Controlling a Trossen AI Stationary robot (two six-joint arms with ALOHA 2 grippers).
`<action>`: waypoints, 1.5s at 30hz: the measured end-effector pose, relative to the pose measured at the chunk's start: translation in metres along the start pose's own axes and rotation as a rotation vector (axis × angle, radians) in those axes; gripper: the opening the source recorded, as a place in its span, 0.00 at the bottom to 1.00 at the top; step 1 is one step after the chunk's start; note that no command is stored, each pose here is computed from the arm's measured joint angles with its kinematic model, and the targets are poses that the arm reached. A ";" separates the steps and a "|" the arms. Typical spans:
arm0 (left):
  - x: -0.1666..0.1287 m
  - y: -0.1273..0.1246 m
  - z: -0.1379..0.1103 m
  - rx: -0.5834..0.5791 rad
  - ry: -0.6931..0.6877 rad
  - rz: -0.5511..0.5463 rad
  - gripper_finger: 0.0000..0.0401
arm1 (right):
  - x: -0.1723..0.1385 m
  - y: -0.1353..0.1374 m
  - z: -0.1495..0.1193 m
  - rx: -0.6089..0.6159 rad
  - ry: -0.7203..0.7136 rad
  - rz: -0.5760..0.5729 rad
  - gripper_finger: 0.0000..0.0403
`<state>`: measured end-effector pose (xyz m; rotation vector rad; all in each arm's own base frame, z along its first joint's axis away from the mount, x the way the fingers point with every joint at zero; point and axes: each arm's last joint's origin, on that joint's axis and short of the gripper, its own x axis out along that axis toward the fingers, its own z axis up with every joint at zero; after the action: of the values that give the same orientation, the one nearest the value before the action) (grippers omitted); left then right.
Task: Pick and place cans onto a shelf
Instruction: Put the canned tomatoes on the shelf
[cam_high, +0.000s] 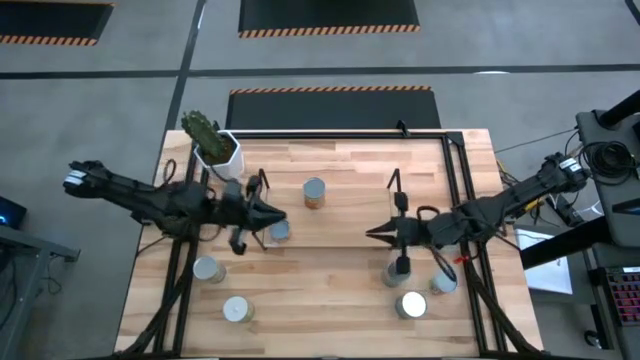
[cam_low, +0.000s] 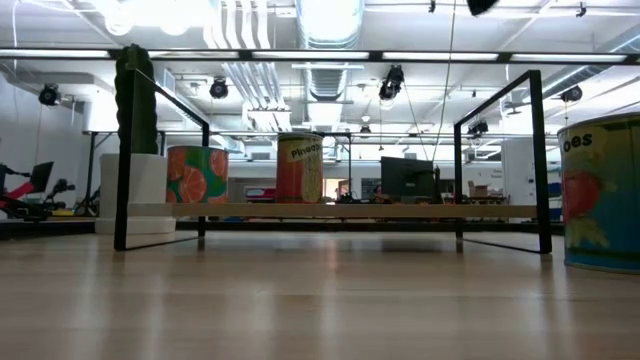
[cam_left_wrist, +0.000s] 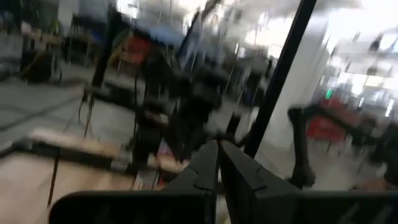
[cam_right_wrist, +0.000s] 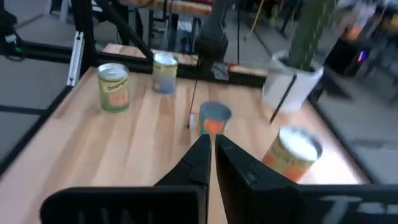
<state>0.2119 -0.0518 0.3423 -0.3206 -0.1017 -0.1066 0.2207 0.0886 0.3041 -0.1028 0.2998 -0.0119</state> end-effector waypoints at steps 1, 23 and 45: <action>0.005 -0.003 0.001 0.005 0.024 0.002 0.00 | -0.003 0.000 -0.003 0.025 0.033 0.010 0.03; 0.036 -0.006 -0.014 0.069 0.160 0.094 0.00 | -0.035 0.047 -0.061 0.598 0.906 -0.093 0.03; 0.042 -0.005 -0.025 0.124 0.209 0.096 0.00 | 0.013 0.076 -0.028 0.674 1.050 -0.354 0.62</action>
<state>0.2550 -0.0682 0.3256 -0.1883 0.1135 -0.0383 0.2246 0.1613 0.2659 0.5453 1.3031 -0.5272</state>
